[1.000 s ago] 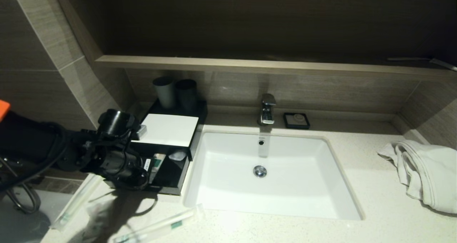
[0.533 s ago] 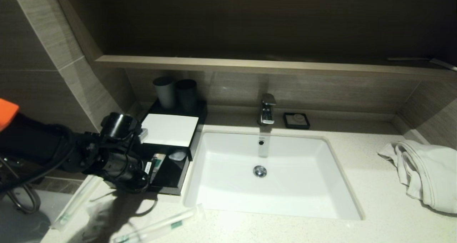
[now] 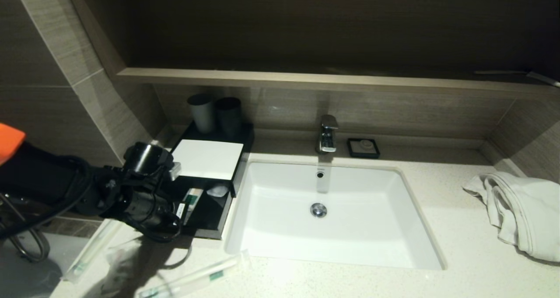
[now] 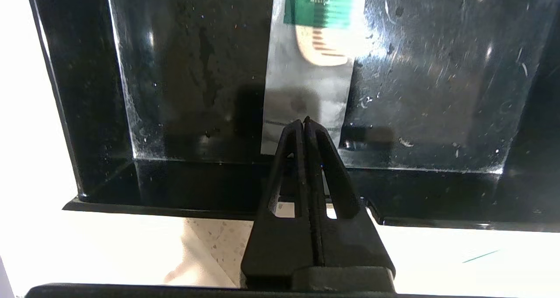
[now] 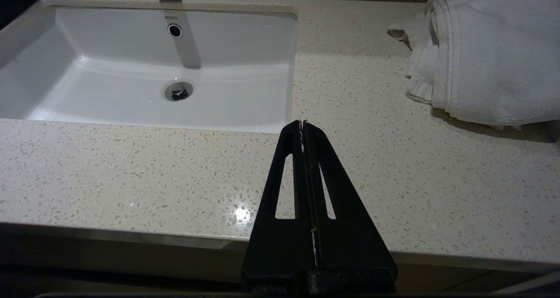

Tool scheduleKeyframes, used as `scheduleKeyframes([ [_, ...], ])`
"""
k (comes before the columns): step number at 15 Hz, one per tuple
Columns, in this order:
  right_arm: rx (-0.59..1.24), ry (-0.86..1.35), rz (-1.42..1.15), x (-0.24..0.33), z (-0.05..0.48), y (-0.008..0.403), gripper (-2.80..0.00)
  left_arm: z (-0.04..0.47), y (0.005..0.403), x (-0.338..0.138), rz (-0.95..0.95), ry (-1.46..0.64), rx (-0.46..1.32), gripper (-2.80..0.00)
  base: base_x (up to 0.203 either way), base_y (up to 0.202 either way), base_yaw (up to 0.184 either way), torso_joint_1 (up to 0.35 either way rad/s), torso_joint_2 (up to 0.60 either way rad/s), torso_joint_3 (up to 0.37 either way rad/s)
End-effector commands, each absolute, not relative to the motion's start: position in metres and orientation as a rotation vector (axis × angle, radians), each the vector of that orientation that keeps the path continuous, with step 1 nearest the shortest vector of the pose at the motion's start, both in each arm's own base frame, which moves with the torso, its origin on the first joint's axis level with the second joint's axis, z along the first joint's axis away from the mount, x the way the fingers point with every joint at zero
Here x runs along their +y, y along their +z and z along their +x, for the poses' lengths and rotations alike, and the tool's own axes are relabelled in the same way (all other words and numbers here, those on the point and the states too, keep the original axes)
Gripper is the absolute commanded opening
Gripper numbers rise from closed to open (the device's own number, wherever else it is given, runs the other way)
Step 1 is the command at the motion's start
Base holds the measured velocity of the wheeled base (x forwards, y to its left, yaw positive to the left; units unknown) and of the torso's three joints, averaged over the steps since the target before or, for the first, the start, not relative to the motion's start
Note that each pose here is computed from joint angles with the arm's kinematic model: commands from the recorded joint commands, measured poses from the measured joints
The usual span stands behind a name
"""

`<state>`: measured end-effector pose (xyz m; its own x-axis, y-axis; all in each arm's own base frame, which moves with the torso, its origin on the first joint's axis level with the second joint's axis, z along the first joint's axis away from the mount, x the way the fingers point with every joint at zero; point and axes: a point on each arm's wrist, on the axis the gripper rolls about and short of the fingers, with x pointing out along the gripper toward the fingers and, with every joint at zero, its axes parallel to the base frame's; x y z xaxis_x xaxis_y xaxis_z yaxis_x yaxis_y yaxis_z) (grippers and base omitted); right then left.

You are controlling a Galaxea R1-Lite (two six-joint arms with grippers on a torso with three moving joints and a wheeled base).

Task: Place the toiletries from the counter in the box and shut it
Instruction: Open the drawer

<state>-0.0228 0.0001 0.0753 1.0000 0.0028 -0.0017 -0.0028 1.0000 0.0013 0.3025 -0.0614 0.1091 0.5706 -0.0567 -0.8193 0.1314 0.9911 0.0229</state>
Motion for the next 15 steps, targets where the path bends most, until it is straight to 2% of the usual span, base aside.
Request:
scheduleKeyframes([
  [1, 0.002, 0.003, 0.001, 0.0, -0.023, 0.075, -2.8, 0.299, 0.109, -0.061, 0.086, -0.11, 0.961, -2.8, 0.0, 0.0, 0.0, 0.0, 0.0, 0.0],
  [15, 0.002, 0.003, 0.002, 0.0, -0.023, 0.075, -2.8, 0.268, 0.108, -0.055, 0.092, -0.11, 0.991, -2.8, 0.0, 0.0, 0.0, 0.0, 0.0, 0.0],
])
